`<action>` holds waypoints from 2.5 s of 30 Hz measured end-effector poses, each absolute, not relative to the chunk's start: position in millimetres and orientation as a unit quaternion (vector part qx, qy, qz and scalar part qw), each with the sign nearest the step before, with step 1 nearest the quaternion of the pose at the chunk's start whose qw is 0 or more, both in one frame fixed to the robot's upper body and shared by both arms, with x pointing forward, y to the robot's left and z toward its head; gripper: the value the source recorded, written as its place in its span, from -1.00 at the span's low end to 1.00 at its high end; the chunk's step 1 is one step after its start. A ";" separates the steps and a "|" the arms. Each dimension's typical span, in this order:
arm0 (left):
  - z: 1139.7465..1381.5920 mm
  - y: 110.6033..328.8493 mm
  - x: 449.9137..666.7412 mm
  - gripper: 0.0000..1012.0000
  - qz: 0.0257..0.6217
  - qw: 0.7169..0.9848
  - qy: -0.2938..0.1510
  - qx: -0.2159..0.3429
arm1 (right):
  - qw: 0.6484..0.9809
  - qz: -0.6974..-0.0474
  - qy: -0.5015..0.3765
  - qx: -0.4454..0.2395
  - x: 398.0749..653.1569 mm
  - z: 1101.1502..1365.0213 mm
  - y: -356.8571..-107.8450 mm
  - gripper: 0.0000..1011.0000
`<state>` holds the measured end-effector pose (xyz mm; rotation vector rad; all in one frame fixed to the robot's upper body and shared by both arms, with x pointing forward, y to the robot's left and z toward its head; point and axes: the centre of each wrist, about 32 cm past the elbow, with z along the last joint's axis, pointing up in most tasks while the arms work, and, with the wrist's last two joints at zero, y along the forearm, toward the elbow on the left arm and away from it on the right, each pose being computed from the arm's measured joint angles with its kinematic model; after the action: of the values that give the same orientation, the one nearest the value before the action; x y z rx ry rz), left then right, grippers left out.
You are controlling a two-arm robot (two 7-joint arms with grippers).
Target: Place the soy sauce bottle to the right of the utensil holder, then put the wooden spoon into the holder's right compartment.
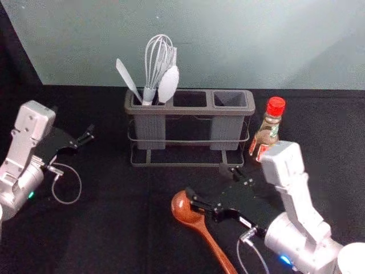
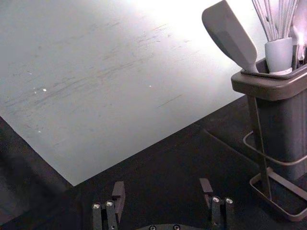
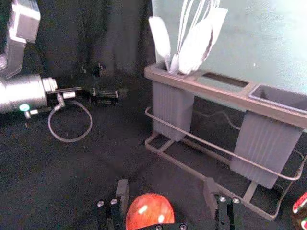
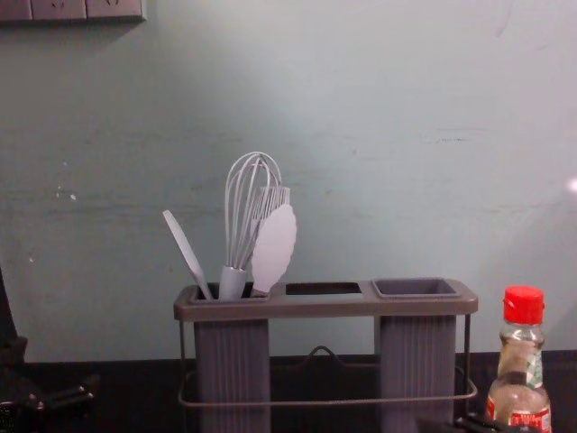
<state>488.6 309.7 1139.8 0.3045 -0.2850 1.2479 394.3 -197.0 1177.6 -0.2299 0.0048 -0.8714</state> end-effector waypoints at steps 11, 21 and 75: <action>1139.8 309.7 488.6 1.00 0.580 0.791 -0.132 0.141 | 0.884 -0.420 0.025 -0.202 395.3 1213.4 -171.5 0.98; 1139.8 309.7 488.6 1.00 0.580 0.791 -0.132 0.141 | 0.873 -0.411 0.049 -0.259 410.9 1226.8 -153.1 0.98; 1139.8 309.7 488.6 1.00 0.580 0.791 -0.132 0.141 | 0.849 -0.382 0.106 -0.349 450.1 1217.0 -128.9 0.98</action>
<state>488.6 309.7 1139.8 0.3044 -0.2851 1.2479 450.1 -128.9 1217.0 -0.7350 0.2243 -0.8056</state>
